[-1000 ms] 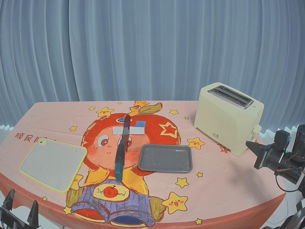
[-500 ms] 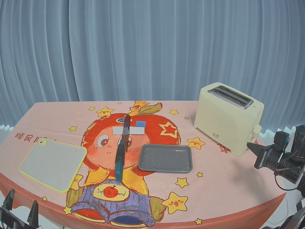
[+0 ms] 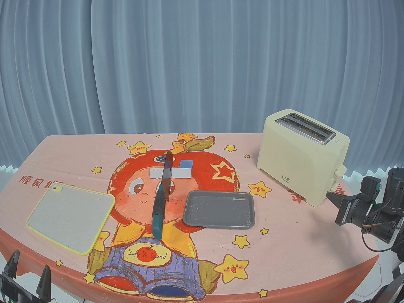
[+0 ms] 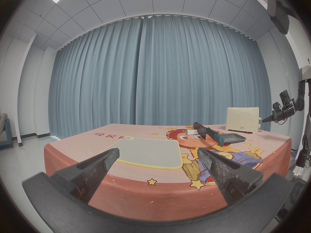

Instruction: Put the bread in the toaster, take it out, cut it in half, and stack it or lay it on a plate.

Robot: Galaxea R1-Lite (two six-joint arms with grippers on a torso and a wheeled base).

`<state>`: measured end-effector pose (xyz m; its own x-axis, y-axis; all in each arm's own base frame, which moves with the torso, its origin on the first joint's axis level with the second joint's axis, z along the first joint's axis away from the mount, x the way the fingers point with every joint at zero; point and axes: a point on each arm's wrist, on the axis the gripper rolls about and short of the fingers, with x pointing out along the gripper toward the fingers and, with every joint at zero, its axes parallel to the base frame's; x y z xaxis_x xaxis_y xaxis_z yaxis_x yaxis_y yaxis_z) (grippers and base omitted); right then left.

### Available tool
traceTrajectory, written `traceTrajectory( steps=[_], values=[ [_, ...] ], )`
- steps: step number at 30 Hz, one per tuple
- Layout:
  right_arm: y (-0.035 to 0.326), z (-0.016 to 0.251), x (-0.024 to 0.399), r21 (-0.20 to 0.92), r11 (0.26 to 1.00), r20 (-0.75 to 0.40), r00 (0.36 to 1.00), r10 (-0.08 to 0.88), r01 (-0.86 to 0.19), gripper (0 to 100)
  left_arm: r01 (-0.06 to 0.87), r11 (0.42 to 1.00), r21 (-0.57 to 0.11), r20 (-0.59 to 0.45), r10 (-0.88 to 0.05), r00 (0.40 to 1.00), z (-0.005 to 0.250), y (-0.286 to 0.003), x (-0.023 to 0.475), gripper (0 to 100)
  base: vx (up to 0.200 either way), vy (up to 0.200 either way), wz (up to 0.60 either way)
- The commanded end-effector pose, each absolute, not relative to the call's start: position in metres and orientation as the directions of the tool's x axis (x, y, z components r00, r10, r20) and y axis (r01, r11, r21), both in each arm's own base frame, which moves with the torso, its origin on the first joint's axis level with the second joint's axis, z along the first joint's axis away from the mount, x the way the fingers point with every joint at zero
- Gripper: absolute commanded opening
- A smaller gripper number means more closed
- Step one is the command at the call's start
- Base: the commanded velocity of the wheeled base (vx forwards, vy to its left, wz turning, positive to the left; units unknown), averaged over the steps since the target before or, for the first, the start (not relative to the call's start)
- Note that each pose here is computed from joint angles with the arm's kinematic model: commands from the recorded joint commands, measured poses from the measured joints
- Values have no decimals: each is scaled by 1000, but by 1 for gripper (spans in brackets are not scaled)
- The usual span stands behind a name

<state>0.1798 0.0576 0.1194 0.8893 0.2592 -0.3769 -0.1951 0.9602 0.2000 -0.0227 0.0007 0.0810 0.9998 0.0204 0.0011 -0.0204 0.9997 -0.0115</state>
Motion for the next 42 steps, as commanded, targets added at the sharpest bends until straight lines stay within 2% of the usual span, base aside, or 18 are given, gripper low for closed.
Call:
traceTrajectory(
  steps=[1, 35, 42],
  values=[
    [57, 117, 181, 199, 962, -387, 887, 252, -187, 0, -22, 1000, -12, -18, 21, 1000, 76, 1, -21, 100, 0, 0, 0],
    [49, 113, 192, 192, 973, -409, 890, 199, -129, 0, -19, 1000, -10, -18, 18, 1000, 76, 1, -21, 100, 0, 0, 0],
    [37, 107, 202, 190, 980, -434, 890, 139, -60, 0, -20, 1000, -10, -18, 20, 1000, 76, 1, -21, 100, 0, 0, 0]
  ],
)
